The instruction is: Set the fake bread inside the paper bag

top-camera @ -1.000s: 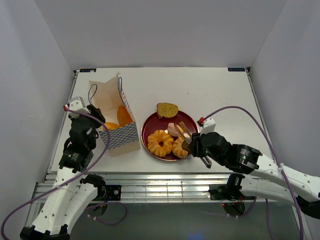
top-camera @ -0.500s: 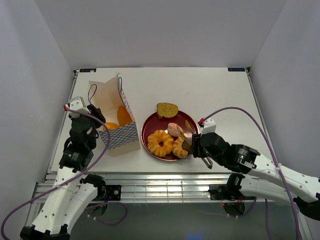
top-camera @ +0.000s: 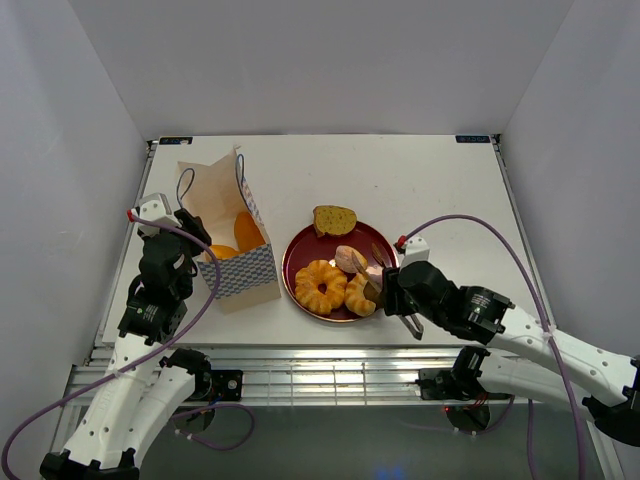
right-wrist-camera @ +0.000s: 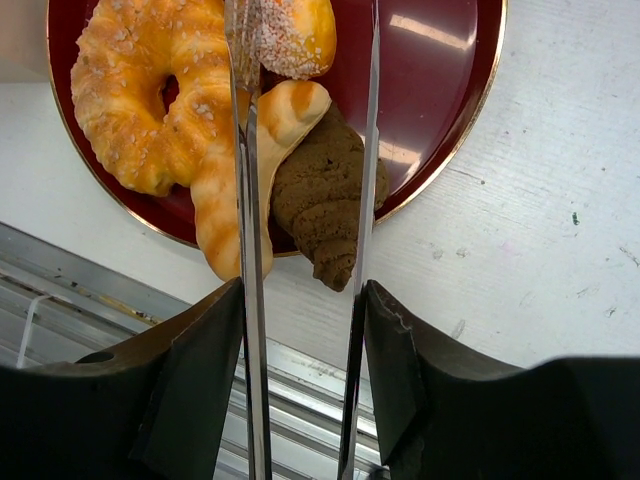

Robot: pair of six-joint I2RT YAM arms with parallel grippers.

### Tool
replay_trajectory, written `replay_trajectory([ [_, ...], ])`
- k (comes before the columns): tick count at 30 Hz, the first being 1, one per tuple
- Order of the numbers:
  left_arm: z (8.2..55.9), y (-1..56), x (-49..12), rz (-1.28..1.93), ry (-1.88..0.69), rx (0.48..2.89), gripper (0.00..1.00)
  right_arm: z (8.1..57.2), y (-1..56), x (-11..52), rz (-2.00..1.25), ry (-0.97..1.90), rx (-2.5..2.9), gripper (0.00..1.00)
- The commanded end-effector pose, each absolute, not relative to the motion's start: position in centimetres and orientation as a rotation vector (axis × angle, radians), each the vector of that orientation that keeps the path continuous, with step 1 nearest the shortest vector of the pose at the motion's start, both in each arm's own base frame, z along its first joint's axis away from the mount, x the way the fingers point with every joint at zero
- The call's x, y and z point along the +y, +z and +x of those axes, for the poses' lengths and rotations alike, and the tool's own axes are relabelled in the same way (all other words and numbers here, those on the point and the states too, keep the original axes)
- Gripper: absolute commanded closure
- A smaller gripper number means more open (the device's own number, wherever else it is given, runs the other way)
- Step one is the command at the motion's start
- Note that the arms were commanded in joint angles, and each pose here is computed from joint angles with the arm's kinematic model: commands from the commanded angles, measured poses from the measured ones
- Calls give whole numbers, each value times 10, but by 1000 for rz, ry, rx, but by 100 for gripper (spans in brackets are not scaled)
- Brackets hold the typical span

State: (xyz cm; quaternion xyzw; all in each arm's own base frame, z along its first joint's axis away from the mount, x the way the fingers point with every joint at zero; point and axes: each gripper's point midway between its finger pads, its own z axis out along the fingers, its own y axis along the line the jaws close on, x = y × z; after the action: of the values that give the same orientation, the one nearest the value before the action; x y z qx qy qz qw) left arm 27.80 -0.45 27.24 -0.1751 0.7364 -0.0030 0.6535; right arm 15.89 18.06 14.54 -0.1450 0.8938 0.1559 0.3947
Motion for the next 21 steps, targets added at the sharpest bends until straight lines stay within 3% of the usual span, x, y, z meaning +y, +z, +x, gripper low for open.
replay_trajectory([
  [1,277,272,-7,-380,-7,1685,38,165,149,190,-354,450,2241,44],
  [21,276,273,-7,-379,-9,1681,38,161,148,202,-372,596,2271,45],
])
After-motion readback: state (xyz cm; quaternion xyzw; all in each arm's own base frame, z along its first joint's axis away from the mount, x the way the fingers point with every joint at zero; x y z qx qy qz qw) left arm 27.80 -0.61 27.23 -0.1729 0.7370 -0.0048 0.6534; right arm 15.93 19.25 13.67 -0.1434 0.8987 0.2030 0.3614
